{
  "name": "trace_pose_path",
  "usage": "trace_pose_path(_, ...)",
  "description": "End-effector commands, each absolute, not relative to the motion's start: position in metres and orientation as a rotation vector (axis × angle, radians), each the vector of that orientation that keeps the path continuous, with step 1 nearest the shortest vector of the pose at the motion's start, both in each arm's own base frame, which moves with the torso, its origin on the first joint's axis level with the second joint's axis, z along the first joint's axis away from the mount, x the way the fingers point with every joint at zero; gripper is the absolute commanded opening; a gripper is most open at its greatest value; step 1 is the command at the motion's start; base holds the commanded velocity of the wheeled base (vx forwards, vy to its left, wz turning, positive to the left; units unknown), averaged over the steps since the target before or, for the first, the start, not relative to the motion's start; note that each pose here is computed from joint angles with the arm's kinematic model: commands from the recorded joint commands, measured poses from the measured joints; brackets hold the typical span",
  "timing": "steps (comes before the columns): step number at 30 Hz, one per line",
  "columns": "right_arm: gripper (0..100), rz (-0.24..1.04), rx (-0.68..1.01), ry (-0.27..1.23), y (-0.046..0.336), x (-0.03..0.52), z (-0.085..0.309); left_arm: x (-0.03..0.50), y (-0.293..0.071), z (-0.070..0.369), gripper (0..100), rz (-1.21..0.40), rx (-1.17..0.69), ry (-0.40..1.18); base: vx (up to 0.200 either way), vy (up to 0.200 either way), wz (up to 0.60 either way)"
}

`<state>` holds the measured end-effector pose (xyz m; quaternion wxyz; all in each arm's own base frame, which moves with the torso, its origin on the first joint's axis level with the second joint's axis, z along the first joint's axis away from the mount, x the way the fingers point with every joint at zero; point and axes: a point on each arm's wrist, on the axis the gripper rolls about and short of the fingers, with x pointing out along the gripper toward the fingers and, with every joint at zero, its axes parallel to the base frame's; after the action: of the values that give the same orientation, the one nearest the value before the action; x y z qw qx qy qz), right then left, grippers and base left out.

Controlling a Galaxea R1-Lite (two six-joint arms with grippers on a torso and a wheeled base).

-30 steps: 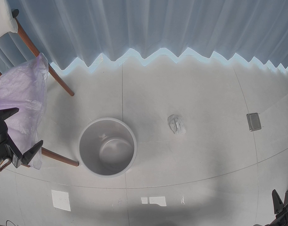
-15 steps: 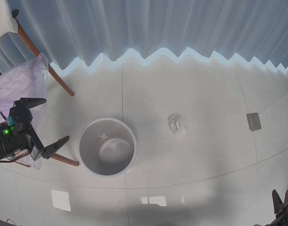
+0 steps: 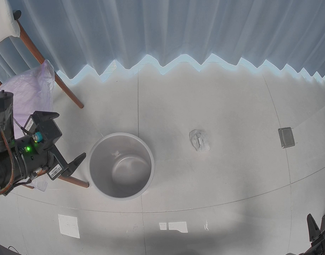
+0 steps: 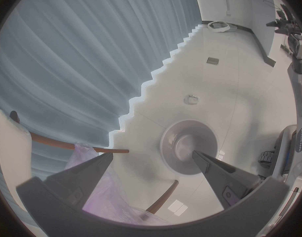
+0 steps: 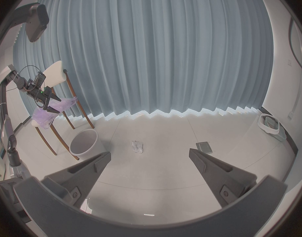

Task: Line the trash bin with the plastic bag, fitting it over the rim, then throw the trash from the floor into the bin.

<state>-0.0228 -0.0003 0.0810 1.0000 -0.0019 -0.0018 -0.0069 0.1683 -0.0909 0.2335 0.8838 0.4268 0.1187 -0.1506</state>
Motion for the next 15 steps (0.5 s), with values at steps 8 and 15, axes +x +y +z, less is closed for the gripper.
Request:
trace_pose_path(8, 100, -0.014, -0.005, -0.003, 0.000, -0.023, 0.076, 0.183, -0.102, 0.221, 100, -0.197, 0.930, 0.330, 0.000, 0.000, 0.00)
trace_pose_path(15, 100, -0.014, -0.005, -0.003, 0.000, -0.023, 0.076, 0.189, -0.091, 0.219, 100, -0.051, 0.921, 0.390, 0.000, 0.000, 0.00)
